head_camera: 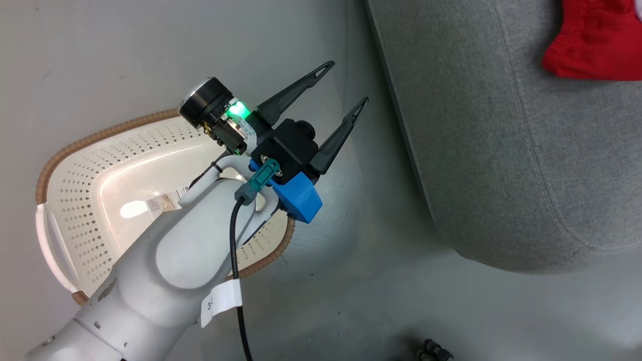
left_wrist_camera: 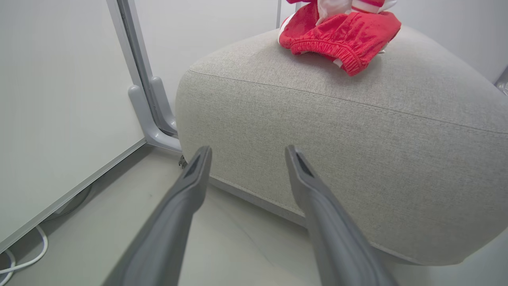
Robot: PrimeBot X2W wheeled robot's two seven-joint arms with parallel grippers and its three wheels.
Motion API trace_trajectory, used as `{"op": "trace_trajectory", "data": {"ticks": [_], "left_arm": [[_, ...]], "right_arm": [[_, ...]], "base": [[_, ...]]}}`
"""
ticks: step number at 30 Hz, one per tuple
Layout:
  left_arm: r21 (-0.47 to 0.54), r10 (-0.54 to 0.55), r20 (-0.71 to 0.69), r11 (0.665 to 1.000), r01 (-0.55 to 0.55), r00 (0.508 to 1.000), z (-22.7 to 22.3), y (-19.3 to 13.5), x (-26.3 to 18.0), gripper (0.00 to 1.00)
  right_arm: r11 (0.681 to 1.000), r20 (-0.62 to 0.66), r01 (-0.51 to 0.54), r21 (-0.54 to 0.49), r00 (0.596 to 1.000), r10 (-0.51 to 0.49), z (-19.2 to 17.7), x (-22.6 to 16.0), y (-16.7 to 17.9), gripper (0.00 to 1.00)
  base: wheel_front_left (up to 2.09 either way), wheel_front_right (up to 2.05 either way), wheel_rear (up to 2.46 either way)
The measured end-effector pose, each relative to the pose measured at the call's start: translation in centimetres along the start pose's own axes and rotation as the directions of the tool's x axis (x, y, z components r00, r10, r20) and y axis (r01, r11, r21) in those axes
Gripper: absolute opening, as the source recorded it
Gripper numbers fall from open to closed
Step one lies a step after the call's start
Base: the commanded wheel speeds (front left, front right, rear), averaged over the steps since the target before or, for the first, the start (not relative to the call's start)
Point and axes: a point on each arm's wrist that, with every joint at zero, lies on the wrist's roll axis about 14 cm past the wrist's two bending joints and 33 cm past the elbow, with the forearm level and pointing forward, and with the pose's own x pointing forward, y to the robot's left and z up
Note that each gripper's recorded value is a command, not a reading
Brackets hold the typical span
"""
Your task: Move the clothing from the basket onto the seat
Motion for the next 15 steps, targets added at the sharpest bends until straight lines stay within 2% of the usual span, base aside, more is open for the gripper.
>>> {"op": "trace_trajectory", "data": {"ticks": [4,7,13,14,15], "left_arm": [[-0.007,-0.005,-0.001,1.000,0.005,1.000,-0.6,0.2,0.2,1.00],[-0.009,-0.004,-0.003,1.000,0.004,1.000,-0.8,0.3,0.1,1.00],[0.001,0.001,-0.003,1.000,-0.001,1.000,-0.9,0.8,0.1,1.00],[0.001,0.001,-0.003,1.000,-0.001,1.000,-0.8,0.8,0.0,1.00],[0.004,0.001,-0.003,1.000,-0.001,1.000,-0.7,0.8,0.0,1.00]], "right_arm": [[1.000,-0.150,-0.012,0.023,0.989,0.015,-5.3,-2.0,1.4,0.00],[0.999,-0.230,-0.011,0.042,0.973,0.020,-7.9,-3.5,2.0,0.00],[0.997,-0.302,-0.023,0.072,0.952,0.043,-10.3,-5.0,3.4,0.00],[0.997,-0.301,-0.021,0.075,0.953,0.043,-10.2,-5.0,3.4,0.31],[0.997,-0.297,-0.020,0.080,0.954,0.043,-10.1,-5.0,3.5,0.97]], "base": [[0.00,0.00,0.00],[0.00,0.00,0.00],[0.00,0.00,0.00],[0.00,0.00,0.00],[0.00,0.00,0.00]]}}
